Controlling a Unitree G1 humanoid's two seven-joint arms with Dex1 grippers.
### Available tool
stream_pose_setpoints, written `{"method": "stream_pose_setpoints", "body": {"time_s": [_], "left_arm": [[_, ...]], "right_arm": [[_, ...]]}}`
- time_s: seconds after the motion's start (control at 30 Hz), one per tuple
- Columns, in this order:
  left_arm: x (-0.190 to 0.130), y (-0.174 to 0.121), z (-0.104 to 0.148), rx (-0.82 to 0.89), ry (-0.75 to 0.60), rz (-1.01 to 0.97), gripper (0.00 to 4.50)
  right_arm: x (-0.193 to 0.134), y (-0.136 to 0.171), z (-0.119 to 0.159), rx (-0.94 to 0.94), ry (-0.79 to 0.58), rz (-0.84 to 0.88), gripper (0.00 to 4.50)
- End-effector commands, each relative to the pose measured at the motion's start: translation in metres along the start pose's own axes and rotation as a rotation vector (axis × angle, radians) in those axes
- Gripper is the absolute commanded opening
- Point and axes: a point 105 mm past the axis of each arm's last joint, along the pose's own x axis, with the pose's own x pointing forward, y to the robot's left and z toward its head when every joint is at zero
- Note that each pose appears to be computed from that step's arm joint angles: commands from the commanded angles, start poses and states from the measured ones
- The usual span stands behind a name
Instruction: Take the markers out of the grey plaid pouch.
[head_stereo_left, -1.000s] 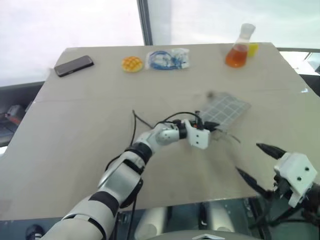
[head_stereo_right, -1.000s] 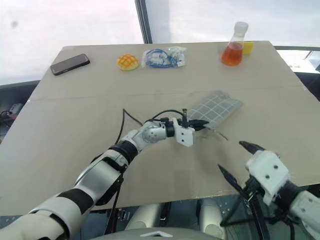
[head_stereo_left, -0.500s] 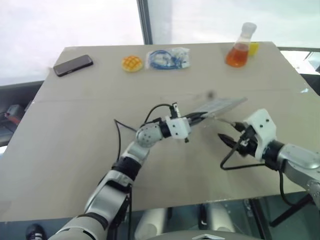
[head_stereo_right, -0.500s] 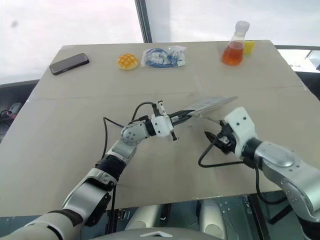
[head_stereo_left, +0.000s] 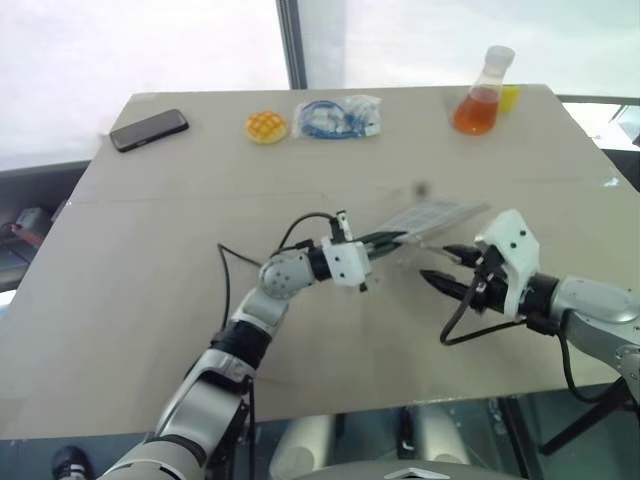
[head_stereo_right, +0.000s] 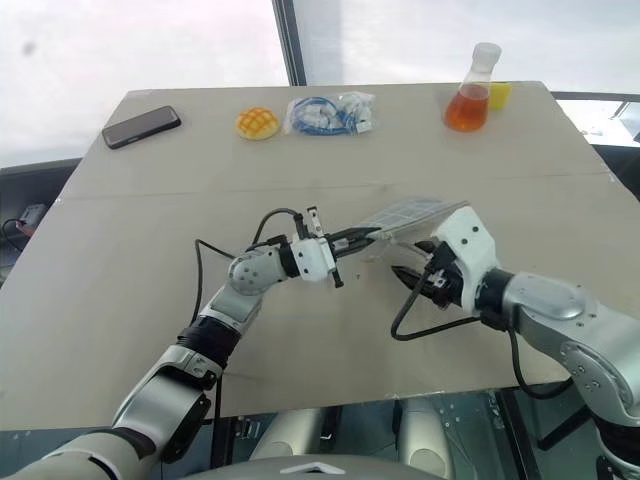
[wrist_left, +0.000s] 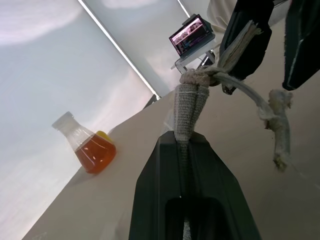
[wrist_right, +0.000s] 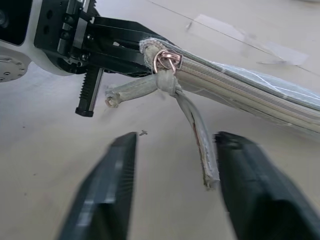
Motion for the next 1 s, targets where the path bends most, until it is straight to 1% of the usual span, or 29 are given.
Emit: {"method": "stream_pose_setpoints", "body": {"time_s": [0.03,0.07,0.1,0.33,0.43,0.63,0.67,0.73,0.8,0.87,0.93,1.0], "left_arm": [[-0.001,0.003,0.011,0.033,-0.052,0.009,0.00],[-0.002,0.003,0.011,0.034,-0.055,0.006,0.00],[-0.002,0.002,0.012,0.035,-0.060,0.004,0.00],[-0.009,0.001,0.012,0.036,-0.064,-0.014,0.00],[-0.010,0.000,0.010,0.034,-0.057,-0.020,0.00],[-0.009,0.002,0.012,0.032,-0.068,-0.005,0.00],[-0.009,0.004,0.013,0.025,-0.075,0.003,0.00],[-0.014,0.009,0.020,-0.020,-0.122,0.038,0.00],[-0.021,0.010,0.029,-0.103,-0.185,0.018,0.00],[-0.030,0.009,0.035,-0.227,-0.223,-0.026,0.00],[-0.040,0.016,0.042,-0.320,-0.266,-0.032,0.00],[-0.046,0.022,0.050,-0.369,-0.296,-0.028,0.00]], "right_arm": [[-0.005,-0.005,0.007,-0.028,-0.020,-0.017,0.59],[-0.005,-0.006,0.007,-0.027,-0.022,-0.020,0.05],[-0.005,-0.008,0.008,-0.026,-0.025,-0.026,0.01],[-0.012,-0.018,0.014,-0.033,-0.036,-0.049,0.01],[-0.016,-0.017,0.012,-0.062,-0.013,-0.036,0.01],[-0.014,-0.023,0.007,-0.038,0.000,-0.055,0.01],[-0.015,-0.027,0.005,-0.035,0.006,-0.073,0.01],[-0.021,-0.050,-0.002,-0.021,0.031,-0.185,0.01],[-0.029,-0.074,-0.011,-0.014,0.073,-0.306,0.01],[-0.038,-0.094,-0.019,-0.002,0.111,-0.411,0.01],[-0.045,-0.106,-0.023,0.013,0.131,-0.473,0.01],[-0.049,-0.108,-0.023,0.012,0.132,-0.488,0.01]]}}
